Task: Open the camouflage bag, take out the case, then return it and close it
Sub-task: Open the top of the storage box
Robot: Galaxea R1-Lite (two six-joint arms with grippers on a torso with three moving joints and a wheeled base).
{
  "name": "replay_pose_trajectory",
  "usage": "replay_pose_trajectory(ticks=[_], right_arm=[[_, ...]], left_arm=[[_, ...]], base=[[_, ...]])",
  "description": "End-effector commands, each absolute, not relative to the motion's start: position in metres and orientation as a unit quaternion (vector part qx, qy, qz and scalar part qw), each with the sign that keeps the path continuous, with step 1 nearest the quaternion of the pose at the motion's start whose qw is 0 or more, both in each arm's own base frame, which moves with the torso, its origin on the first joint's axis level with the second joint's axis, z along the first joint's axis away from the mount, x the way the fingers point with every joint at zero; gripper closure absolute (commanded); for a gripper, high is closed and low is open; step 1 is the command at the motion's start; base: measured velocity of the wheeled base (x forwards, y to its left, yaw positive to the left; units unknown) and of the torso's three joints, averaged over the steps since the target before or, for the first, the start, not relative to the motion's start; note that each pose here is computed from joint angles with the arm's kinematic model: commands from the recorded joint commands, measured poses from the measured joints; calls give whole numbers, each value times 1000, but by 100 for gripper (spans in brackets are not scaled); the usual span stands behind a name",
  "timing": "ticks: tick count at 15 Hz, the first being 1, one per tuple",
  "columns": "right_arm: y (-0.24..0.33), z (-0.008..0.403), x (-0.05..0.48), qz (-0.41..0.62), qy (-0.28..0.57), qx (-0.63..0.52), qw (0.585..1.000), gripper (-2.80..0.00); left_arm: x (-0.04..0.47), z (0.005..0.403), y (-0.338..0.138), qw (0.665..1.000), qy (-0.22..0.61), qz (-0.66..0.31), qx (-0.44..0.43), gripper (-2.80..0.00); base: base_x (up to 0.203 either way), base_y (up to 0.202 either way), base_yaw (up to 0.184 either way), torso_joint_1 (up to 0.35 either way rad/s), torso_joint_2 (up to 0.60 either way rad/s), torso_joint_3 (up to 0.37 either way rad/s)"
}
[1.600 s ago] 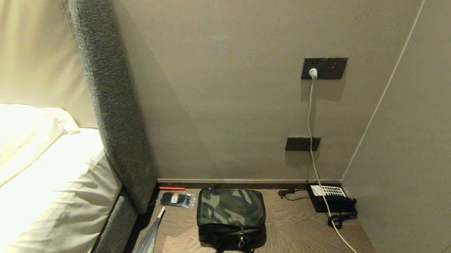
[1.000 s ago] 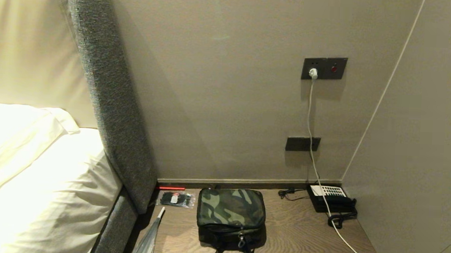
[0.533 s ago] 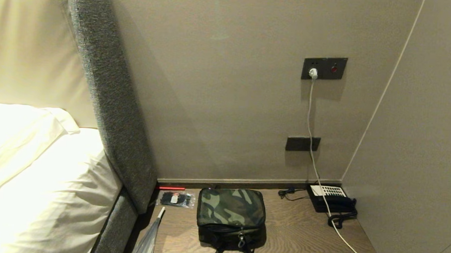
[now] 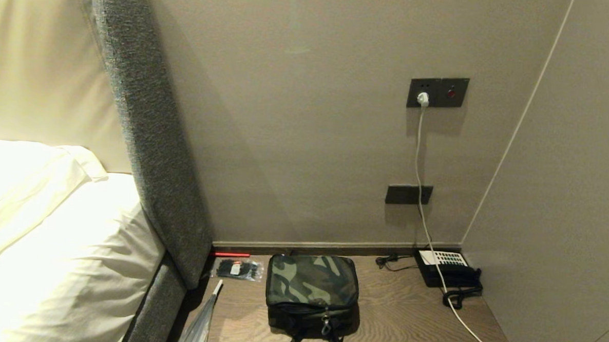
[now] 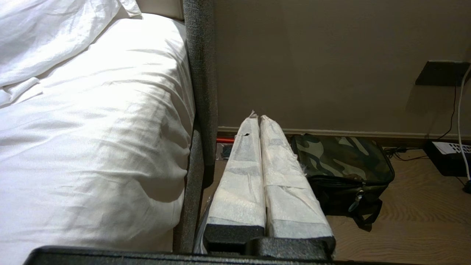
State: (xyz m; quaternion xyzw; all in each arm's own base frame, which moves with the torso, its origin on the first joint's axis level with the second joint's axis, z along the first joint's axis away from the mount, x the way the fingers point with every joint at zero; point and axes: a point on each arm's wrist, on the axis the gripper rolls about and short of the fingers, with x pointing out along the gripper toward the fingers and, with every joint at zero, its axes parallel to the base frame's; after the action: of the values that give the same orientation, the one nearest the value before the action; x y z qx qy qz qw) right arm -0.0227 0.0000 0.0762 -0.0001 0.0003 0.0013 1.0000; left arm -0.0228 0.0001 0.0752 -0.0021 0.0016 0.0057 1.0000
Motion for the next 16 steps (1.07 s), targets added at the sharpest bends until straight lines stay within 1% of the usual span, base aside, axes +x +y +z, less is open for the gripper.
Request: replay_pose_trajectory(ticks=[1,16], right_arm=[[0,76,-23,2,1,-1,1000,0],[0,76,-23,2,1,-1,1000,0]], left_arm=[[-23,74,0,1000,2,6,-2,0],[-23,74,0,1000,2,6,-2,0]], base=[[0,0,0,0,0,0],[0,0,0,0,0,0]])
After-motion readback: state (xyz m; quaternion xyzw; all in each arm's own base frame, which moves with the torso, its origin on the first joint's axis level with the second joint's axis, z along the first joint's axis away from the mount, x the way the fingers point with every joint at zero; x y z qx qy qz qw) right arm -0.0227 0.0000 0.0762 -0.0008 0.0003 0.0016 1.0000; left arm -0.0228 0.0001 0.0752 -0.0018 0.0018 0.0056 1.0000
